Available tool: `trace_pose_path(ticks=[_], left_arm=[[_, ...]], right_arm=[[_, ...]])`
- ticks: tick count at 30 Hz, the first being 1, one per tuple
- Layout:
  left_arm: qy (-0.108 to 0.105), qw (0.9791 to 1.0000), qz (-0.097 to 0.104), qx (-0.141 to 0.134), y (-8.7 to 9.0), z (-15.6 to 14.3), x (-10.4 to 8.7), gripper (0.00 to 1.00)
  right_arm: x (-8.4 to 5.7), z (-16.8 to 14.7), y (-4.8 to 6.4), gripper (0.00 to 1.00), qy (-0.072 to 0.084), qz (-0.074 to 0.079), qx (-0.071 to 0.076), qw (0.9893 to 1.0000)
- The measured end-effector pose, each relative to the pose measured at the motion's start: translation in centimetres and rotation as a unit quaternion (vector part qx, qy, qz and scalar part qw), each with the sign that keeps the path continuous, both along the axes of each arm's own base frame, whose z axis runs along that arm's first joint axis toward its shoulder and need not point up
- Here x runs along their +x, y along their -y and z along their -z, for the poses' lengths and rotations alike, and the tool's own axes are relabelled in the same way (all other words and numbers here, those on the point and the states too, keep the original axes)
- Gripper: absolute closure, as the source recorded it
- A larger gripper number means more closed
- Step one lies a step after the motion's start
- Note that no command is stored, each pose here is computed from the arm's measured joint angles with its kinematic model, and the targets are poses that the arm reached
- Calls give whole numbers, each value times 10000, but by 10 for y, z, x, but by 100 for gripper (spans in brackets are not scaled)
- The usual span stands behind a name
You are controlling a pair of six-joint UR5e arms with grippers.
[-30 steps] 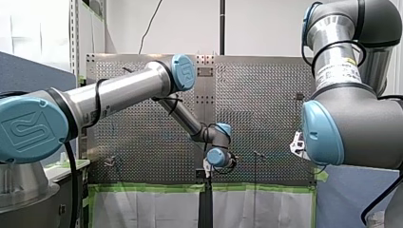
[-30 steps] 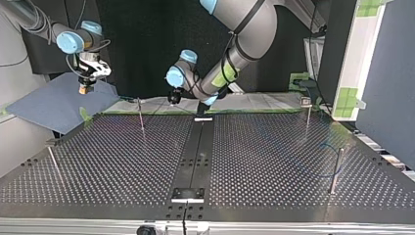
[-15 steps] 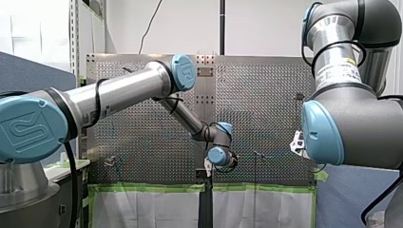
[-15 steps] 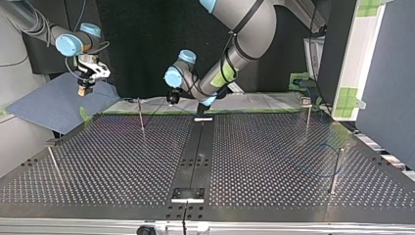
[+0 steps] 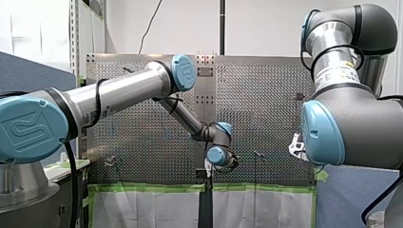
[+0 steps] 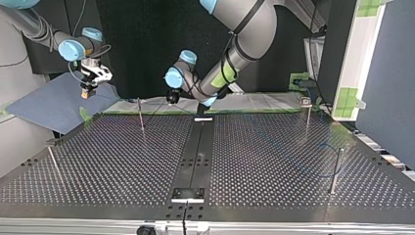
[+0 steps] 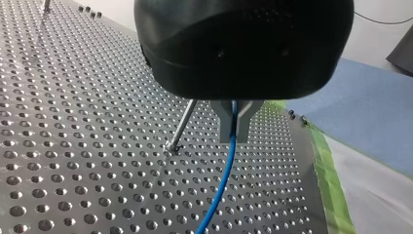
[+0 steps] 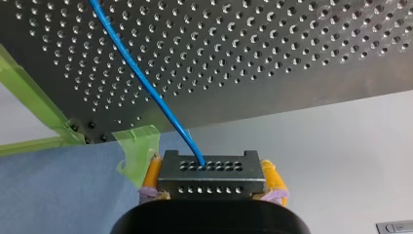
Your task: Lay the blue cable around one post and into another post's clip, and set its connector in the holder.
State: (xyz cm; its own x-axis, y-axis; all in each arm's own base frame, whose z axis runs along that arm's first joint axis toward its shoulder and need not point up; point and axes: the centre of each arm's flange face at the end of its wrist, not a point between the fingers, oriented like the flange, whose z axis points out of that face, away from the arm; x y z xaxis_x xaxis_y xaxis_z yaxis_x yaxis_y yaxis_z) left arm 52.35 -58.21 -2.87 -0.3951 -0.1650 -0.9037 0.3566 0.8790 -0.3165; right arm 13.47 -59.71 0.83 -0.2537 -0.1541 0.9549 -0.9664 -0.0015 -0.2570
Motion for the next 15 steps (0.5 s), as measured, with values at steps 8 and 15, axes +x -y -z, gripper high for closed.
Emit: trace_pose_path(ticks=[8, 15], left_arm=[[-130, 9998, 55, 116, 2, 16, -2, 100], [-126, 9998, 48, 127, 5, 15, 6, 100]], right_arm=[[1, -9, 16, 100, 22, 8, -64, 10000], [0, -13, 23, 100, 15, 38, -111, 9999]])
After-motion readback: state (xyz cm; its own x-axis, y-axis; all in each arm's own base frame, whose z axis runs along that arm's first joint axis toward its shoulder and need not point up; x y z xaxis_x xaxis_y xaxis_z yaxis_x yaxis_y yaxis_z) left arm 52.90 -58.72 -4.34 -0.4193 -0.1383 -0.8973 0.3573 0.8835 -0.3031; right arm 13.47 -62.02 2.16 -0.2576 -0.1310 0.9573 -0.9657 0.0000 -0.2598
